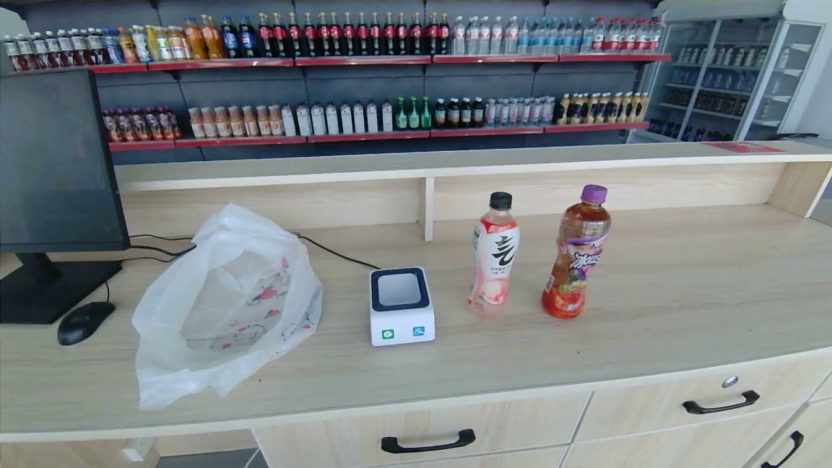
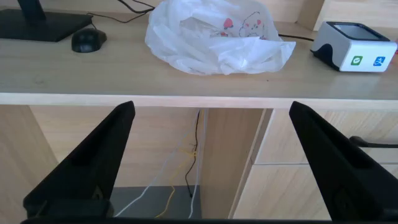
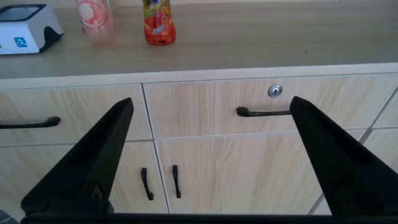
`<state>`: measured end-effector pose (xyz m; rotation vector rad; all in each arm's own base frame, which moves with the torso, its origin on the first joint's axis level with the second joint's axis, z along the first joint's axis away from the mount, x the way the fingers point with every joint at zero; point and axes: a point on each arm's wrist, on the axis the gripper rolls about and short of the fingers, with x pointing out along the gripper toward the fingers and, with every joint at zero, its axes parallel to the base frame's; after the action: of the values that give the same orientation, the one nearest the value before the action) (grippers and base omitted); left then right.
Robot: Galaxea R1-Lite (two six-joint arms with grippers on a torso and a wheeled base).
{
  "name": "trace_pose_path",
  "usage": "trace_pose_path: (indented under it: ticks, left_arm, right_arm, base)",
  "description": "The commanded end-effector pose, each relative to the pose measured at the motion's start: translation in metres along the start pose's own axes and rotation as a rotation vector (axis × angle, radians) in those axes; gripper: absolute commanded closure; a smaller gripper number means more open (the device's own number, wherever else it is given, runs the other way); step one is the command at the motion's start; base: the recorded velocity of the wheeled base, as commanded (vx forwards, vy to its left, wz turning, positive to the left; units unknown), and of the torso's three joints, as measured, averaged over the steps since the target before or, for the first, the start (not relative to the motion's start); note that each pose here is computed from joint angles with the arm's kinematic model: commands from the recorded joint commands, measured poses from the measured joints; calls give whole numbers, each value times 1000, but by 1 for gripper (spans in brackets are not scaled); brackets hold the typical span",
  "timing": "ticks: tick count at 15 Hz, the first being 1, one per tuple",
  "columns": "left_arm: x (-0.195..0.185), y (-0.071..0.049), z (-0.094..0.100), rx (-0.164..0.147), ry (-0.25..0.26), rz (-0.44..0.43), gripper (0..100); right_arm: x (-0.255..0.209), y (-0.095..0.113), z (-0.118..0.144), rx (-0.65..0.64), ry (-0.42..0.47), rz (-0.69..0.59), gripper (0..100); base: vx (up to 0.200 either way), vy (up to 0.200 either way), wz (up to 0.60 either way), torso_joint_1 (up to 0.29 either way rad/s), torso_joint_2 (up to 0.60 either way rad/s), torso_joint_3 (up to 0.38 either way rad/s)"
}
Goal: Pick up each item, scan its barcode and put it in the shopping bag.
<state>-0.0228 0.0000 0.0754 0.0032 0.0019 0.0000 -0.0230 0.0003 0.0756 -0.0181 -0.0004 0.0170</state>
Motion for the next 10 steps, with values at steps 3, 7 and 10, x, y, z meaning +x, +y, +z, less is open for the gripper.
trace_pose_path:
  ticks: [3,7,10]
  left_arm:
    - [0,0,0,0,0,0,0]
    - [0,0,0,1,0,0,0]
    - [0,0,0,1,0,0,0]
  right_arm:
    - [0,0,0,0,2,1,0]
    - [0,0,0,1,2,1,0]
    - [-1,0,6,-1,-34,4,0]
  base:
    - [0,0,200,-1,2,1]
    - [0,0,0,0,0,0]
    - [0,0,0,0,0,0]
